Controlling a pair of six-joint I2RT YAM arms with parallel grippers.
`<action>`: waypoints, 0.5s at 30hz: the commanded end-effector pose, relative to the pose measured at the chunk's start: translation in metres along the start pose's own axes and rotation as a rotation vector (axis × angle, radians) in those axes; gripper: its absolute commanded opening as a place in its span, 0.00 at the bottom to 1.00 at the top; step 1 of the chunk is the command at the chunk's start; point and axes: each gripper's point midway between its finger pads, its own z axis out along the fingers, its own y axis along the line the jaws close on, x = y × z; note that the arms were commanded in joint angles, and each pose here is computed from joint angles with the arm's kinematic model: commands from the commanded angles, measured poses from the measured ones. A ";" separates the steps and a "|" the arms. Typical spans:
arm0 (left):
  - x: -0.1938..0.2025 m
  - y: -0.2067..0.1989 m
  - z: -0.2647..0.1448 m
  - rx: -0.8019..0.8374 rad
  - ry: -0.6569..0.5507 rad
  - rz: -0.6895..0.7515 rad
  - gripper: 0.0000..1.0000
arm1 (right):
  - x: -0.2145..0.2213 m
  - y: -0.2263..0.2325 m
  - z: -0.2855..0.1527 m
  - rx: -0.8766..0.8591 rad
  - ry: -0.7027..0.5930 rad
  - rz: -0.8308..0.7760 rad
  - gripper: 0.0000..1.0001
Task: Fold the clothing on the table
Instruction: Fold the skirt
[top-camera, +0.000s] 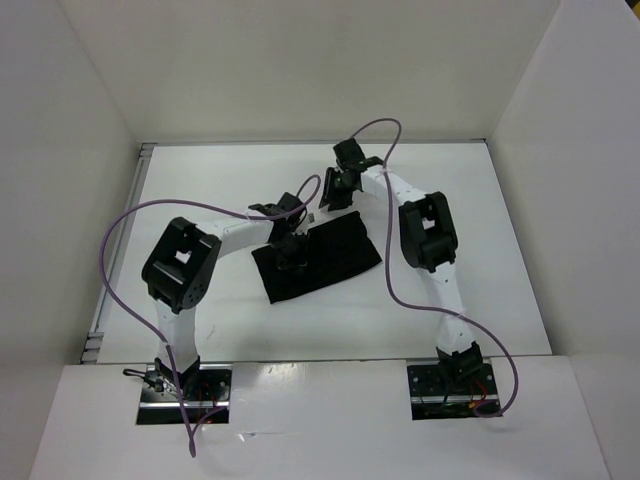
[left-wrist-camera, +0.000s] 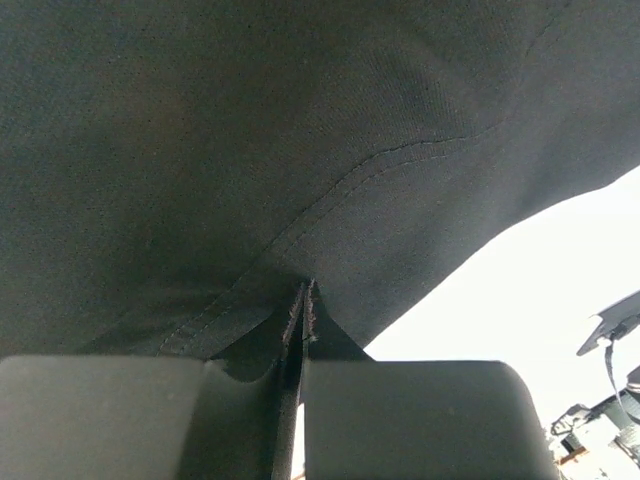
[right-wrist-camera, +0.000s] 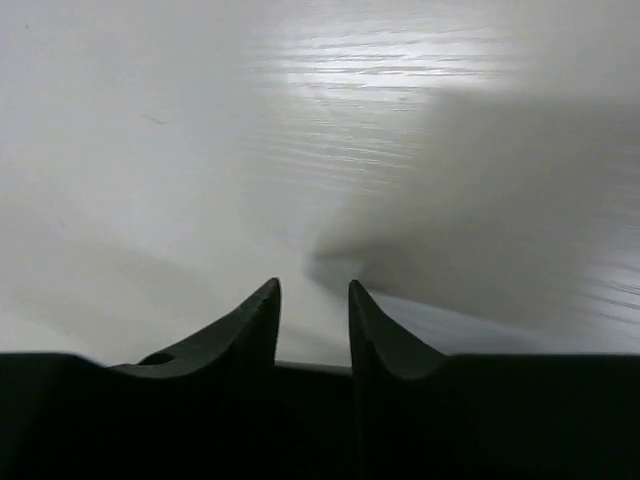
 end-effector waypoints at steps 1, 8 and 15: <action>0.006 0.012 -0.008 -0.092 0.013 0.050 0.02 | -0.036 -0.015 -0.061 0.067 -0.123 -0.049 0.41; -0.053 -0.023 -0.063 0.002 -0.174 0.095 0.07 | -0.025 -0.081 -0.135 0.092 -0.123 -0.043 0.57; -0.076 -0.019 -0.046 0.006 -0.153 0.104 0.09 | 0.015 -0.104 -0.144 0.011 -0.041 -0.046 0.61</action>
